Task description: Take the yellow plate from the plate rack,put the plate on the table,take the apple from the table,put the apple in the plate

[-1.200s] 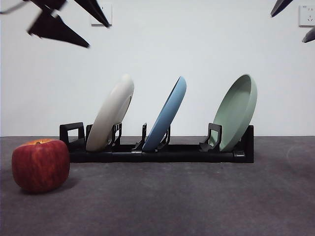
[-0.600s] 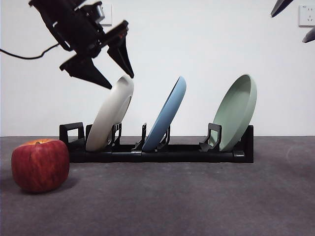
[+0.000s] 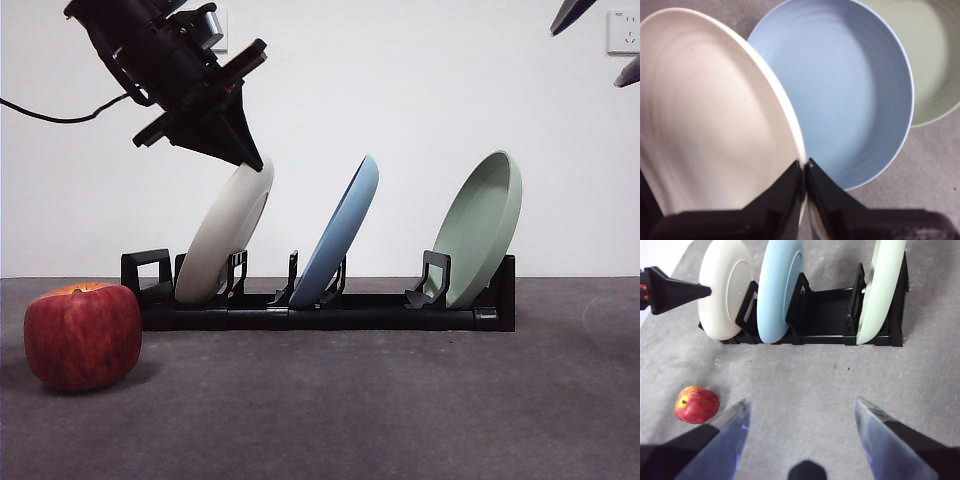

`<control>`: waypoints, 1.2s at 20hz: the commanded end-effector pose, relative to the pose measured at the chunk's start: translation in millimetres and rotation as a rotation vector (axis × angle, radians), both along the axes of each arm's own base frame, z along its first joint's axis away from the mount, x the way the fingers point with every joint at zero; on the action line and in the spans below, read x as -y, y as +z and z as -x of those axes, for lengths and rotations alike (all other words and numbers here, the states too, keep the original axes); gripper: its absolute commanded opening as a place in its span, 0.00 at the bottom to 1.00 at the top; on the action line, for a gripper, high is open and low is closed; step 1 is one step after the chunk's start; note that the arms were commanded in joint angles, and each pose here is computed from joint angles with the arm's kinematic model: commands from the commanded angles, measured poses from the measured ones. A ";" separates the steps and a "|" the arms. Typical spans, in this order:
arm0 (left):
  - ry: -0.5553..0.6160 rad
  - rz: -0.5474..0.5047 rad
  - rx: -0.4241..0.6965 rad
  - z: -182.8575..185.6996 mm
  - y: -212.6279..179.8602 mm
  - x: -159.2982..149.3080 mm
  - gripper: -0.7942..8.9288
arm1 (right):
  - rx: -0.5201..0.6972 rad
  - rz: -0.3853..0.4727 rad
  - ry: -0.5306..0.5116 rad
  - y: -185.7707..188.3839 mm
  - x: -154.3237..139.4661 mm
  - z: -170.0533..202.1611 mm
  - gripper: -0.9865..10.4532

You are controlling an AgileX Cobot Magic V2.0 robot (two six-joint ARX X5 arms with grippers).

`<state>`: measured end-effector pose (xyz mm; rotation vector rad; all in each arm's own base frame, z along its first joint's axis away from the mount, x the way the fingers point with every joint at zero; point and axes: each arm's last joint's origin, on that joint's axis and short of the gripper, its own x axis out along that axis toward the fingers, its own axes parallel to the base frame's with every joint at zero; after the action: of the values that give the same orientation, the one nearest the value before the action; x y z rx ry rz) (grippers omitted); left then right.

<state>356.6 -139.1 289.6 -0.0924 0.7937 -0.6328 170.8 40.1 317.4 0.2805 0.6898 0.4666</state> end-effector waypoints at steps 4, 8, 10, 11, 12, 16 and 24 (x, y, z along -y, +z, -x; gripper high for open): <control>-0.003 -0.003 0.054 28.8 38.6 -12.3 0.07 | 0.012 0.007 -0.001 0.9 0.3 -0.2 0.39; -0.076 0.084 0.125 74.0 85.5 -24.4 0.07 | 0.013 0.007 -0.001 1.0 0.4 -0.2 0.39; -0.163 0.158 0.171 104.6 110.2 -29.5 0.07 | 0.013 0.007 -0.001 1.0 0.4 -0.2 0.39; -0.202 0.188 0.196 120.1 121.0 -31.9 0.07 | 0.013 0.007 -0.002 1.0 0.5 -0.2 0.39; -0.241 0.214 0.215 136.9 130.8 -34.7 0.07 | 0.013 0.007 -0.002 0.9 0.6 -0.2 0.39; -0.378 0.247 0.273 199.5 153.9 -42.3 0.07 | 0.013 0.007 -0.002 1.0 0.6 -0.2 0.39; -0.451 -0.157 0.107 238.4 120.6 -2.3 0.07 | 0.073 -0.003 -0.003 10.8 0.5 -0.8 0.39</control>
<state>119.9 -134.5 410.5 0.2437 0.7777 -0.9762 172.0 40.2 323.6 0.2753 0.6418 0.4705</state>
